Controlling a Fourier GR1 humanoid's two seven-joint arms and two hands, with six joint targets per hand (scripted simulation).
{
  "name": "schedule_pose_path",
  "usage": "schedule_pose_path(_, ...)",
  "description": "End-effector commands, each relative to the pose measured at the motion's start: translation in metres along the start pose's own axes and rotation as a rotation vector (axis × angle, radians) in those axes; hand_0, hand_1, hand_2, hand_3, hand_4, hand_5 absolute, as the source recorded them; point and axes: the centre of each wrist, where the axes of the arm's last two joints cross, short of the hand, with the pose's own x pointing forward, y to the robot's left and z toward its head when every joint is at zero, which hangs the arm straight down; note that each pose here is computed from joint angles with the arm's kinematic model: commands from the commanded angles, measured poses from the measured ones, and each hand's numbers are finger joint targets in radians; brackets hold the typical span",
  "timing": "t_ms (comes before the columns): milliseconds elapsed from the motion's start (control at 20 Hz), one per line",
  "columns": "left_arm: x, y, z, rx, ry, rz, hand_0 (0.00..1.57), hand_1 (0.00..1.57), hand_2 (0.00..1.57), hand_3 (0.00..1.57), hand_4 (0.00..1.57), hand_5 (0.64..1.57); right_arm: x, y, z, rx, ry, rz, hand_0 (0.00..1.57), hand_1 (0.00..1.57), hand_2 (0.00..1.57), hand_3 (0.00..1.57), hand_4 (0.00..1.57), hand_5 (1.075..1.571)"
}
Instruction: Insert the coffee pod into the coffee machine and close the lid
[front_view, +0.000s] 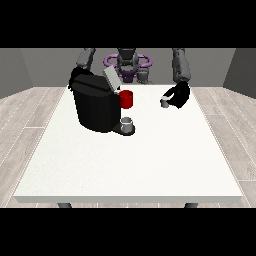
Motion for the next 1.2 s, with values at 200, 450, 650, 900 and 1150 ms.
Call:
schedule_pose_path(200,0.055,0.038,-0.033,-0.027,-0.147,0.023,1.24,1.24,1.33,1.32,0.53,1.571,-0.013,-0.008,-0.009,-0.006,0.035,0.013,0.00,0.00,0.00,0.00,0.49,1.571)
schedule_pose_path(450,0.076,0.052,-0.043,-0.023,-0.159,0.006,1.26,1.26,1.33,1.29,0.54,1.571,-0.008,-0.009,-0.019,-0.007,0.024,0.003,0.00,0.00,0.00,0.00,0.44,1.571)
schedule_pose_path(650,0.093,0.080,-0.054,0.027,-0.139,0.034,1.23,1.23,1.32,1.29,0.57,1.571,-0.002,0.026,-0.009,0.083,-0.016,0.000,0.00,0.00,0.00,0.00,0.49,1.571)
schedule_pose_path(900,0.118,0.101,-0.061,0.082,-0.173,-0.015,1.26,1.26,1.33,1.28,0.54,1.571,-0.008,0.023,-0.007,0.067,-0.003,-0.007,0.00,0.00,0.00,0.00,0.50,1.571)
schedule_pose_path(1150,0.150,0.144,-0.070,0.152,-0.155,0.044,1.27,1.27,1.31,1.24,0.51,1.571,0.017,0.035,-0.017,0.139,-0.057,-0.018,0.00,0.00,0.00,0.00,0.52,1.571)
